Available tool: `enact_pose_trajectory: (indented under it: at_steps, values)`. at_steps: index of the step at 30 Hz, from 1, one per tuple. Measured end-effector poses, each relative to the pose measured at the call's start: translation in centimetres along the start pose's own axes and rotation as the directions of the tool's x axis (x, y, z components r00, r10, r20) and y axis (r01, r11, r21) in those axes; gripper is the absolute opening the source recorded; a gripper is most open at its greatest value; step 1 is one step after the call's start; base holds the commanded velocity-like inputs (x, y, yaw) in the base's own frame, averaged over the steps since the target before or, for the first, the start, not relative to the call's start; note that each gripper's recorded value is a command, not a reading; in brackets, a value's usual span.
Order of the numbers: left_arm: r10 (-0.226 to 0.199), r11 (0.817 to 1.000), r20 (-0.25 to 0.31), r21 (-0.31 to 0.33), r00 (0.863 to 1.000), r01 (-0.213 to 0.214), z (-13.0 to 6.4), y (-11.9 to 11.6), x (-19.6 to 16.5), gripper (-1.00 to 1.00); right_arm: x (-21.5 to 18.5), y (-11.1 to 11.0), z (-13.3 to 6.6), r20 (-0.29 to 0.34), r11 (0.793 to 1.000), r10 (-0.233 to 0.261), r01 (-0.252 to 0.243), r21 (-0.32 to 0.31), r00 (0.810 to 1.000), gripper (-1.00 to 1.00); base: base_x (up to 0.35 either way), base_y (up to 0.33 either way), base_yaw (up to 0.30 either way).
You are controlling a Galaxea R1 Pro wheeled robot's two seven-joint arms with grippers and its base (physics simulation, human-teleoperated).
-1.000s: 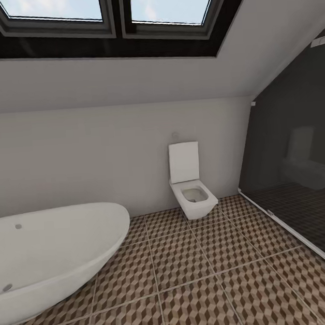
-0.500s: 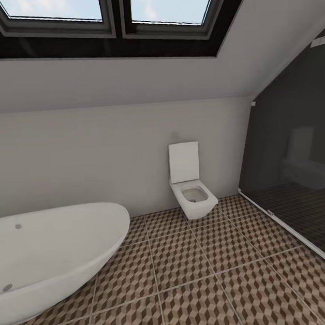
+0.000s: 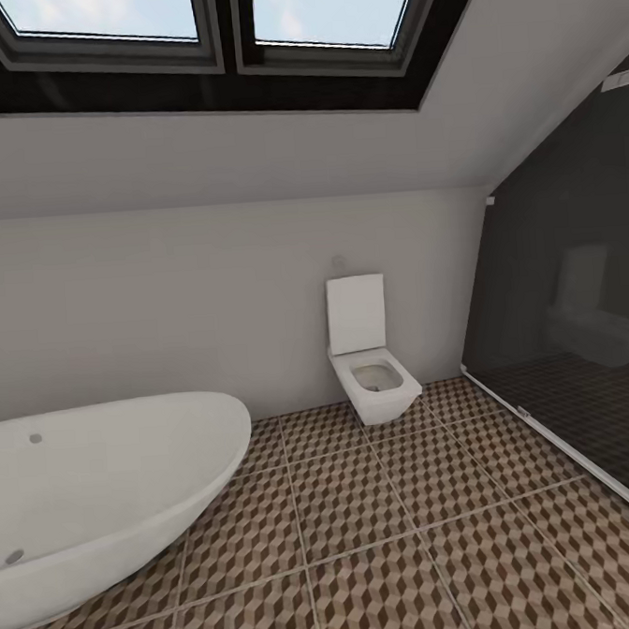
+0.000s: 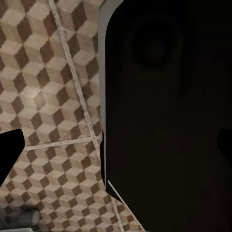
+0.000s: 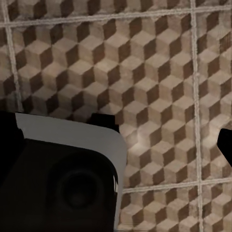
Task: Take the four mousetraps from the cabinet in the bathroom and place them on the bathroom floor. Make sure all four end up on the same floor surface, and ensure that at least two of them are either under or directly next to the same bathroom sink.
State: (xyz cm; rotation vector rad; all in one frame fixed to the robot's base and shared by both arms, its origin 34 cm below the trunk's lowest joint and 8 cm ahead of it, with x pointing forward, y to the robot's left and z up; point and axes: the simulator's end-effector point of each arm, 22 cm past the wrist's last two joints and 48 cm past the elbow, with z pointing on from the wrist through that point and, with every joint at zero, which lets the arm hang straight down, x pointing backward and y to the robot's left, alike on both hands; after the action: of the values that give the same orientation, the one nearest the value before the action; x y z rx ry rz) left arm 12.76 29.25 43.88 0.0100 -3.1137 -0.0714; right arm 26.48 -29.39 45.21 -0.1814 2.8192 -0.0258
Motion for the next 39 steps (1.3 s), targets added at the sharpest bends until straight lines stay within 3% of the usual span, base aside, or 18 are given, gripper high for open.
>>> enact_pose_trajectory:
  at_steps: [1, 2, 3, 5, 12, 17, 20, 23, 24, 25, 29, 31, 32, 35, 36, 38, 39]
  values:
    - [0.000, 1.000, 0.005, 0.006, 1.000, 0.000, 0.0, -0.4, -0.3, 1.00, 0.0, 0.2, 0.0, -0.002, 1.000, -0.011, 0.011, -0.008, 1.000, 1.00, 0.000, 0.000, 0.000]
    - [-0.001, 1.000, 0.040, 0.020, 0.999, 0.000, 0.0, -1.6, -2.0, 1.00, 0.4, 1.5, -0.1, -0.012, 0.991, -0.116, 0.115, -0.070, 0.993, 1.00, 0.000, 0.000, 0.000]
    - [-0.001, 1.000, 0.051, 0.024, 0.999, 0.000, -0.1, -1.8, -2.5, 1.00, 0.5, 1.7, -0.1, -0.014, 0.990, -0.123, 0.122, -0.077, 0.992, 1.00, 0.000, 0.000, 0.000]
    - [-0.002, 0.999, 0.093, 0.032, 0.996, -0.001, -0.2, -2.5, -4.6, 1.00, 0.6, 2.0, -0.1, -0.016, 0.987, -0.133, 0.131, -0.092, 0.991, 1.00, 0.000, 0.000, 0.000]
    - [-0.003, 0.999, 0.156, 0.040, 0.988, -0.003, -0.6, -3.1, -7.5, 1.00, -0.1, 2.0, 0.0, 0.001, 0.988, -0.130, 0.129, -0.090, 0.992, 1.00, 0.000, 0.000, 0.000]
    - [-0.008, 0.999, 0.227, 0.033, 0.974, 0.000, -1.3, -2.9, -11.2, 1.00, -0.9, 1.9, 0.1, 0.019, 0.989, -0.119, 0.120, -0.082, 0.993, 1.00, 0.000, 0.000, 0.000]
    - [-0.022, 1.000, 0.285, -0.002, 0.958, 0.023, -2.2, -1.3, -14.6, 1.00, -1.5, 1.7, 0.1, 0.031, 0.991, -0.107, 0.110, -0.076, 0.994, 1.00, 0.000, 0.000, 0.000]
    - [-0.059, 0.992, 0.324, -0.088, 0.944, 0.092, -3.1, 2.9, -17.4, 1.00, -1.8, 1.7, 0.1, 0.036, 0.992, -0.102, 0.104, -0.074, 0.994, 1.00, 0.000, 0.000, 0.000]
    - [-0.104, 0.971, 0.352, -0.166, 0.930, 0.171, -4.0, 6.7, -18.9, 1.00, -1.8, 1.8, 0.1, 0.038, 0.992, -0.100, 0.102, -0.074, 0.994, 1.00, 0.000, 0.000, 0.000]
    - [-0.124, 0.959, 0.360, -0.195, 0.925, 0.205, -4.3, 8.3, -19.1, 1.00, -1.8, 1.8, 0.1, 0.037, 0.992, -0.101, 0.104, -0.074, 0.994, 1.00, 0.000, 0.000, 0.000]
    - [-0.133, 0.956, 0.353, -0.201, 0.926, 0.214, -4.2, 8.6, -18.7, 1.00, -1.7, 1.9, 0.1, 0.032, 0.992, -0.104, 0.106, -0.074, 0.994, 1.00, 0.000, 0.000, 0.000]
    - [-0.137, 0.960, 0.337, -0.189, 0.932, 0.209, -3.8, 8.0, -18.1, 1.00, -1.6, 1.9, 0.1, 0.030, 0.991, -0.107, 0.109, -0.075, 0.994, 1.00, 0.000, 0.000, 0.000]
    - [-0.131, 0.975, 0.265, -0.141, 0.955, 0.173, -2.4, 4.4, -15.2, 1.00, -1.4, 2.2, 0.1, 0.026, 0.991, -0.109, 0.111, -0.080, 0.994, 1.00, 0.000, 0.000, 0.000]
    - [-0.102, 0.982, 0.251, -0.130, 0.963, 0.138, -2.2, 3.3, -14.8, 1.00, -1.4, 2.2, 0.1, 0.027, 0.991, -0.104, 0.106, -0.079, 0.994, 1.00, 0.000, 0.000, 0.000]
    - [-0.046, 0.992, 0.244, -0.101, 0.969, 0.073, -2.0, 1.9, -14.8, 1.00, -1.4, 2.2, 0.1, 0.027, 0.992, -0.100, 0.101, -0.079, 0.995, 1.00, 0.000, 0.000, 0.000]
    - [-0.005, 0.998, 0.241, -0.062, 0.971, 0.020, -1.9, 0.5, -14.8, 1.00, -1.4, 2.1, 0.1, 0.026, 0.992, -0.098, 0.100, -0.078, 0.995, 1.00, 0.000, 0.000, -0.140]
    - [0.040, 0.999, 0.243, -0.003, 0.969, -0.040, -1.9, -1.1, -14.9, 1.00, -1.4, 2.1, 0.1, 0.026, 0.992, -0.093, 0.095, -0.077, 0.995, 1.00, 0.000, 0.000, -0.254]
